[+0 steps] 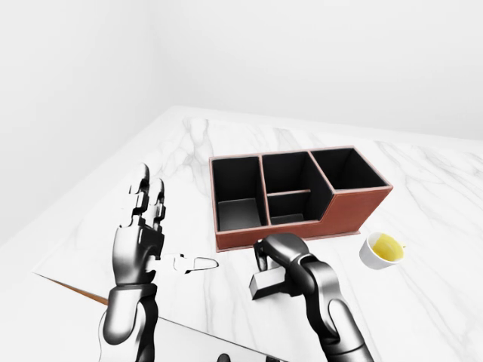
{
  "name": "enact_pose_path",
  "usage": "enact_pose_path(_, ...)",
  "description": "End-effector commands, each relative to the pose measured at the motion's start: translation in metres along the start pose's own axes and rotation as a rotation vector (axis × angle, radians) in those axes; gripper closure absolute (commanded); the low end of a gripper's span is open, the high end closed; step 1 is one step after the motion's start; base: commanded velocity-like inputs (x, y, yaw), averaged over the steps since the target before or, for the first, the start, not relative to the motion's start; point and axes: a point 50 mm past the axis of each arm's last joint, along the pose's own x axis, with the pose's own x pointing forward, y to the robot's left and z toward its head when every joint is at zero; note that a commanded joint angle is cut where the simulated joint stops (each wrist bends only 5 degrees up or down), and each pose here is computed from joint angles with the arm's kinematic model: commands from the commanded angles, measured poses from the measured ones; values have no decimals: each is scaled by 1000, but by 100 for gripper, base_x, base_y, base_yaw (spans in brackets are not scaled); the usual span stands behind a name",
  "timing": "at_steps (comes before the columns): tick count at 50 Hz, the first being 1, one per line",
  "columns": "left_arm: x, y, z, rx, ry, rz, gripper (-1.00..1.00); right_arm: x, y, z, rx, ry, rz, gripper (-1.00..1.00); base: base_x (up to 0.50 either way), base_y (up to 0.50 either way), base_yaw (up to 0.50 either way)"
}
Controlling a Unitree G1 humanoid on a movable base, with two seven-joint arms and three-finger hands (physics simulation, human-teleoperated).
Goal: Pick up the book and place it in the front compartment of the caddy.
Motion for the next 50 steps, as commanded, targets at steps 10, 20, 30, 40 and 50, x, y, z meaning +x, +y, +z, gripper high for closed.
enact_pose_path(10, -1, -1, 1, -1, -5, -1, -100, -9, -23, 4, -27, -8, -106, 100, 0, 0, 0)
enact_pose_path(20, -1, -2, 0, -1, 1, -5, -100, -23, -50, 6, -71, 22, -245, 100, 0, 0, 0)
enact_pose_path(30, -1, -2, 1, -1, -1, -5, -100, -41, -76, 17, -118, 36, -395, 100, 0, 0, 0)
enact_pose_path(40, -1, -2, 0, -2, 0, -5, -100, -65, -109, 27, -157, 69, -596, 100, 0, 0, 0)
enact_pose_path(50, -1, -1, 2, 0, -7, -3, -100, -90, -130, 33, -172, 106, -756, 100, 0, 0, 0)
